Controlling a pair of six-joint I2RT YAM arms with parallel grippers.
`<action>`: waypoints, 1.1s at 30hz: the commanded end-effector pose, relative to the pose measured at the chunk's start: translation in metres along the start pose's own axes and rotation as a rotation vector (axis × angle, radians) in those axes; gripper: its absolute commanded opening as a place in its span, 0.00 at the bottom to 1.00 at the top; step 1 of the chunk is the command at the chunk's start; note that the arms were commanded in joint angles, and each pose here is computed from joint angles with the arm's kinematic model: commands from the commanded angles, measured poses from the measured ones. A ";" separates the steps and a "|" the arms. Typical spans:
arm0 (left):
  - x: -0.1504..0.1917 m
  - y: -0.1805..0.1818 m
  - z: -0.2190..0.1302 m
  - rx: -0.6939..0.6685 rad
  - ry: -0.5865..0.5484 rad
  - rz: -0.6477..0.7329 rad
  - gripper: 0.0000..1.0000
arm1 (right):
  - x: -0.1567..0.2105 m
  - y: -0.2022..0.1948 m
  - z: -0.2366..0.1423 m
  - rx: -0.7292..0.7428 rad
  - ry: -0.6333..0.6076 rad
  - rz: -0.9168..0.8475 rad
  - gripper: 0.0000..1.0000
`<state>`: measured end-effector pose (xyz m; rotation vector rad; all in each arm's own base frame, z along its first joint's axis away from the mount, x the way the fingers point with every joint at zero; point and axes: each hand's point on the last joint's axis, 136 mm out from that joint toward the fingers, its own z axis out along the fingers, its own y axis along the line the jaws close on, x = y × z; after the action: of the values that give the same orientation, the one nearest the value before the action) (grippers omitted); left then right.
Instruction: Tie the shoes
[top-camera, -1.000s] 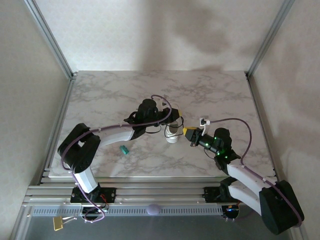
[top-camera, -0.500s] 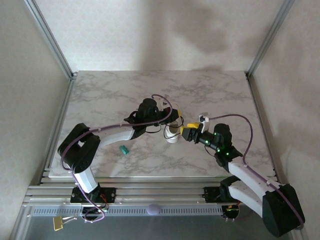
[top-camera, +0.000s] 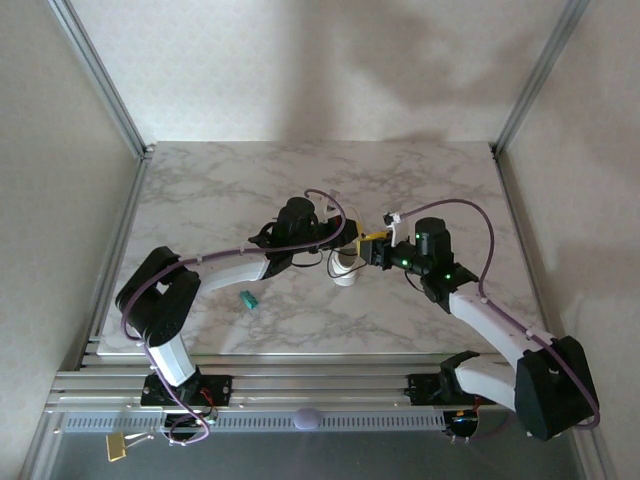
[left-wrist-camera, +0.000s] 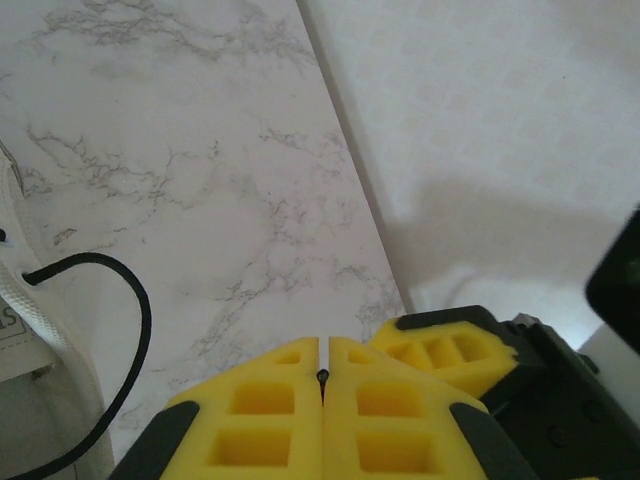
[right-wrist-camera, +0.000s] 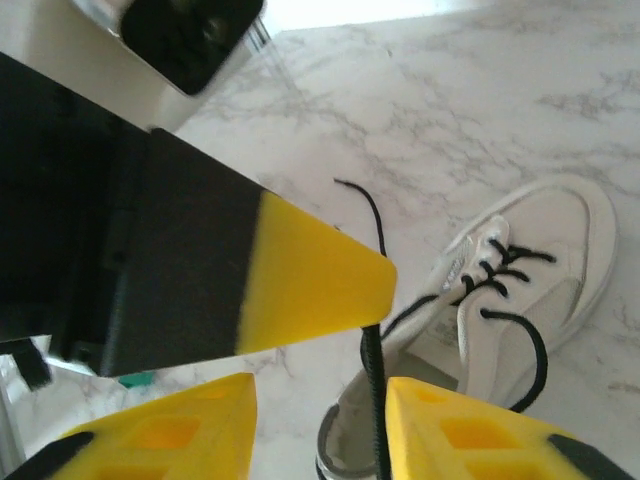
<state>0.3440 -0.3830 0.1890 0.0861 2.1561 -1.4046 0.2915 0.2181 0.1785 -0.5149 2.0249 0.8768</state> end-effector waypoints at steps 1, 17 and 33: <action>-0.011 -0.024 -0.004 0.040 -0.022 0.048 0.00 | -0.005 -0.002 0.002 0.012 0.015 -0.041 0.33; -0.022 -0.029 -0.014 0.023 -0.058 0.091 0.42 | 0.000 -0.012 -0.005 0.070 -0.045 0.049 0.00; -0.030 0.010 -0.026 -0.153 -0.106 0.105 0.61 | 0.073 -0.072 -0.002 0.266 0.116 0.345 0.00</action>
<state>0.3587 -0.3520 0.2113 0.0631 2.1152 -1.1917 0.2948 0.1679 0.1000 -0.1324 2.3092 0.7326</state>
